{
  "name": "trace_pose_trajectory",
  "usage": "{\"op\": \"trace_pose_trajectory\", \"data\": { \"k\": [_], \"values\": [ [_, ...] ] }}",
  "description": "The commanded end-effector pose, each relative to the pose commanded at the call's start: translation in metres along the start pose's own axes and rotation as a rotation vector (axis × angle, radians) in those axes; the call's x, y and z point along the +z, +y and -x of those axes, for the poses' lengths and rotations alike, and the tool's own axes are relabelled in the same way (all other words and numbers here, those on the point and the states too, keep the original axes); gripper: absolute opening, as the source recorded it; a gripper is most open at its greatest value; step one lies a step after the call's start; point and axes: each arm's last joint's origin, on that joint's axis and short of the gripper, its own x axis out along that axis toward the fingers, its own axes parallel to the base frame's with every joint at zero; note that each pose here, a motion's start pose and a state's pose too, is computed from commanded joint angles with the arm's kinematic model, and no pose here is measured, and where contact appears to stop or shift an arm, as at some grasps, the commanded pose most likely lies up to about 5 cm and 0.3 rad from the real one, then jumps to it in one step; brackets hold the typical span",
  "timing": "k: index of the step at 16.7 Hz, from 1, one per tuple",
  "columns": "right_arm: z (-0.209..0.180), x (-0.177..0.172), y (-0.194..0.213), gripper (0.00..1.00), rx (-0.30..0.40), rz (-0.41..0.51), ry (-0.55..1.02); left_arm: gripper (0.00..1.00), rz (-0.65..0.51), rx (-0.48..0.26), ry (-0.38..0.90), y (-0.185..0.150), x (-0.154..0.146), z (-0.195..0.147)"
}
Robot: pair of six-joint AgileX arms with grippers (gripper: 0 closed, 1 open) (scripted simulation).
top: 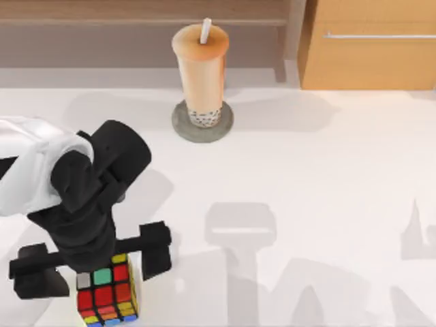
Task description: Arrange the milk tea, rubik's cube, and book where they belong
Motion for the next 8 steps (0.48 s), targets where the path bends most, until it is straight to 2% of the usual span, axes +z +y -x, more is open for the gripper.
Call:
{"op": "trace_pose_trajectory", "data": {
  "k": [1, 8],
  "values": [
    [0.0, 0.0, 0.0, 1.0, 0.0, 0.0, 0.0, 1.0, 0.0, 0.0, 0.0, 0.0, 0.0, 0.0],
    [0.0, 0.0, 0.0, 1.0, 0.0, 0.0, 0.0, 0.47, 0.0, 0.0, 0.0, 0.0, 0.0, 0.0]
  ]
}}
